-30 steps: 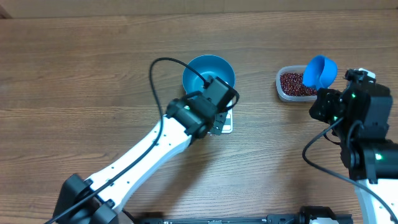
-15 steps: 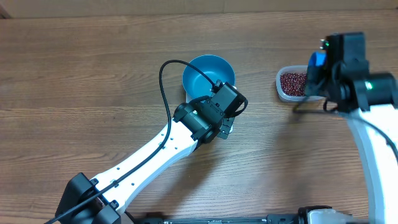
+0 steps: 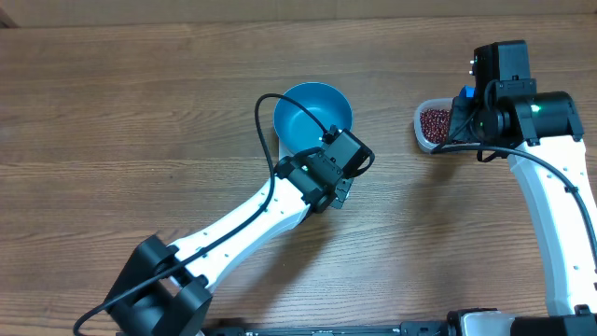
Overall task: Scoop item into bowl and weigh 150g on scale
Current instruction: 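Lower the blue scoop over the red bean tub with the right gripper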
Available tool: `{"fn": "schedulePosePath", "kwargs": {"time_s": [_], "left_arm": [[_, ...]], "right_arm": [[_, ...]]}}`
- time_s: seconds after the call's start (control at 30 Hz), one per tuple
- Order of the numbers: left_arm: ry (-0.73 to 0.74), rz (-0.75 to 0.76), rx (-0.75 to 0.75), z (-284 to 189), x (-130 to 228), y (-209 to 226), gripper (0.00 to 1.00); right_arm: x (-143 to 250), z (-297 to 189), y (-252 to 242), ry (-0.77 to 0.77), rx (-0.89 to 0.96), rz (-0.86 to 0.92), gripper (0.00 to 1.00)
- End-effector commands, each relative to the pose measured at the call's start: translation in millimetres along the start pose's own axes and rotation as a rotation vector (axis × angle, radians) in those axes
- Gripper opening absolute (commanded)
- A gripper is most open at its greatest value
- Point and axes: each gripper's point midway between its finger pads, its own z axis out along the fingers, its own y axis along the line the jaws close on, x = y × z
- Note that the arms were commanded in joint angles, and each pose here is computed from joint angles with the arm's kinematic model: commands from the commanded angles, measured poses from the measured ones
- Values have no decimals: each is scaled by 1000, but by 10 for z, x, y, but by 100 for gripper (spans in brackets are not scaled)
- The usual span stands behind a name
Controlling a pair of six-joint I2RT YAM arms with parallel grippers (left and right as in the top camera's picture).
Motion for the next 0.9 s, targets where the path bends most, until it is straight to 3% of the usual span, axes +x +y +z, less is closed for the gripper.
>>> {"fn": "schedulePosePath", "kwargs": {"time_s": [0.0, 0.33, 0.53, 0.87], "left_arm": [[-22, 77, -78, 75, -52, 138, 4], [101, 244, -57, 364, 207, 87, 4], [91, 314, -40, 473, 180, 37, 4], [113, 322, -43, 615, 236, 20, 4]], "right_arm": [[-123, -145, -20, -57, -1, 22, 4], [-124, -145, -20, -57, -1, 22, 4], [-125, -145, -20, -58, -1, 22, 4], [-125, -145, -20, -58, -1, 22, 4]]}}
